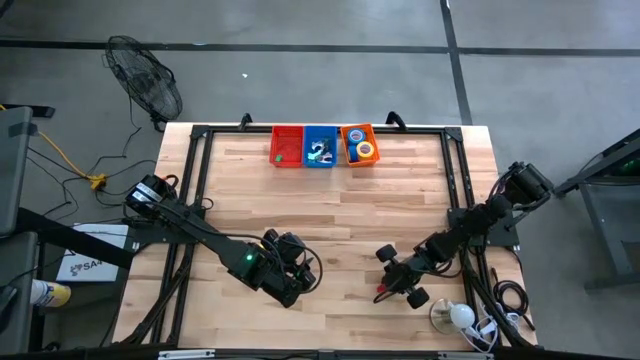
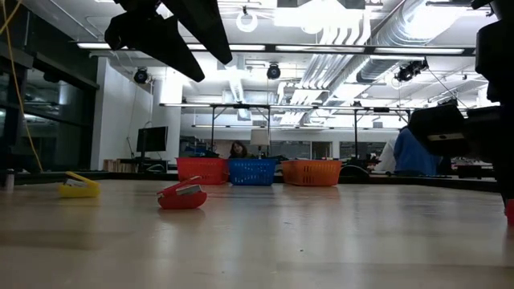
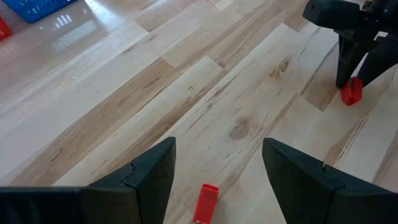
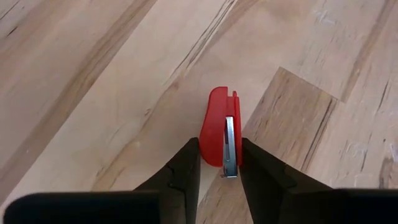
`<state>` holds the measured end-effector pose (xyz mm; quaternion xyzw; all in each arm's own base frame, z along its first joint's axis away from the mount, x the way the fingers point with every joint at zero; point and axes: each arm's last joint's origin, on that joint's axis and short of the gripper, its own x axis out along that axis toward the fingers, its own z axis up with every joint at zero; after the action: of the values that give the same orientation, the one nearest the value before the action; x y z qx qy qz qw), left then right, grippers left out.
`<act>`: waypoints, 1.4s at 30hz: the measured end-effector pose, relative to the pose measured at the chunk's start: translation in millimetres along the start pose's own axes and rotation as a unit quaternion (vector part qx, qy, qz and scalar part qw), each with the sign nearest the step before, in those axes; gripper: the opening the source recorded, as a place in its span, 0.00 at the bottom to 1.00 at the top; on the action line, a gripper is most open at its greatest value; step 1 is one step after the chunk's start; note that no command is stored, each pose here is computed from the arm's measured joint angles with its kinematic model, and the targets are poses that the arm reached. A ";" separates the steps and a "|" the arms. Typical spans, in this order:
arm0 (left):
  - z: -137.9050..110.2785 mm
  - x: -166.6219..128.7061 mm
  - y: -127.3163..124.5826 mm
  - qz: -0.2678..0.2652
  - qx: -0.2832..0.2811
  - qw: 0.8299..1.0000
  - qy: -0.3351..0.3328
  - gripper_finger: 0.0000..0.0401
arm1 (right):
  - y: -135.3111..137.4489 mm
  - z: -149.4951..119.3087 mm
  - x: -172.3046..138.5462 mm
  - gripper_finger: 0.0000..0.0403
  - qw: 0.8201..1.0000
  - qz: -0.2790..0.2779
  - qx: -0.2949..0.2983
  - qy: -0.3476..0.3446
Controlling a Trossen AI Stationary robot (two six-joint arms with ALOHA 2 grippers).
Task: Pick and place Stapler, Stapler remover, tape
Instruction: Put the bottom right red stapler into the red bin
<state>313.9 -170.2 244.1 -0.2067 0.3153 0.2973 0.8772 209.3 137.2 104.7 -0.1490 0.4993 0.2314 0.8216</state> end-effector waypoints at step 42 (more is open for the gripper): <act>46.8 99.1 34.2 0.115 0.235 0.965 -0.021 0.58 | -112.5 13.8 -61.0 0.22 0.944 -0.277 0.097 -0.151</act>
<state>373.7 -80.5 204.6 0.0496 0.3800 0.3181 0.8672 255.2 34.3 166.9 -0.1641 0.3282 -0.0356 0.9296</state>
